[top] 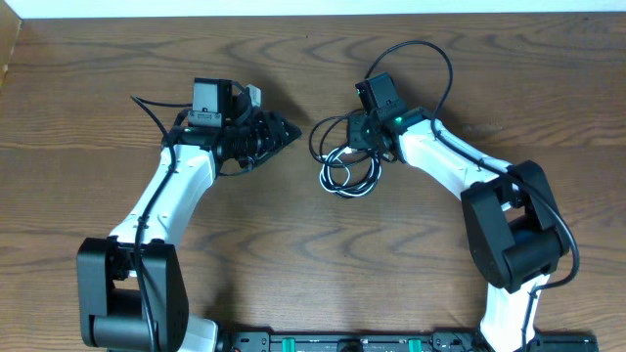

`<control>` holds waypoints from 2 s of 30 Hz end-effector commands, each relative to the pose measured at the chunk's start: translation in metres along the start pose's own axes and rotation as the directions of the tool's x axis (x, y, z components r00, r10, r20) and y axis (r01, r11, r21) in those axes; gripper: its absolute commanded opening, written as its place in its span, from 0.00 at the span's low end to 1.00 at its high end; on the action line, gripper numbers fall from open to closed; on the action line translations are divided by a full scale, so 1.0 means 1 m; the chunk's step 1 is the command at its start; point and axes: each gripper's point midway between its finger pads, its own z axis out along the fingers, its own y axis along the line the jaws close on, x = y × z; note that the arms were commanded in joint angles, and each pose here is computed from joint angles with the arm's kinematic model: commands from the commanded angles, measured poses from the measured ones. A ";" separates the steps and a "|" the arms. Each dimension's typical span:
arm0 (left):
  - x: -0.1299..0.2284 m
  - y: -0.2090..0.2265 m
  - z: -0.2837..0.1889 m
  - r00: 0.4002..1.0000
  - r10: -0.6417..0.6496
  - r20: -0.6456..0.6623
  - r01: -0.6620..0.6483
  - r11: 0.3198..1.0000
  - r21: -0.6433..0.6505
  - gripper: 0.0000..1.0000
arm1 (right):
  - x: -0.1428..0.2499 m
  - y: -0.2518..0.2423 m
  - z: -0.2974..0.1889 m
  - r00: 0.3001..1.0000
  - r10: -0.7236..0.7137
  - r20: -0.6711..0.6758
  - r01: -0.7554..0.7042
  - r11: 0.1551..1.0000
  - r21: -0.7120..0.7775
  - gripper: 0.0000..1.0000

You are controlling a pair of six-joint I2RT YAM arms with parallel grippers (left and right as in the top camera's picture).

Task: Untangle cables

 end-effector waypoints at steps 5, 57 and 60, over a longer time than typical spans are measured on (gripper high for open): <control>0.001 0.000 -0.002 1.000 0.016 0.002 -0.016 1.000 -0.009 0.56 | -0.021 -0.058 -0.007 0.995 0.001 0.100 -0.028 0.964 0.266 0.38; 0.006 -0.038 -0.015 0.933 0.350 0.089 -0.333 0.929 -0.159 0.55 | -0.028 -0.124 -0.077 0.968 0.143 -0.205 -0.195 0.946 -0.259 0.33; 0.006 -0.031 -0.013 0.924 0.371 0.097 -0.339 0.909 -0.244 0.55 | -0.030 -0.122 -0.058 0.984 0.067 -0.166 -0.096 0.980 -0.174 0.39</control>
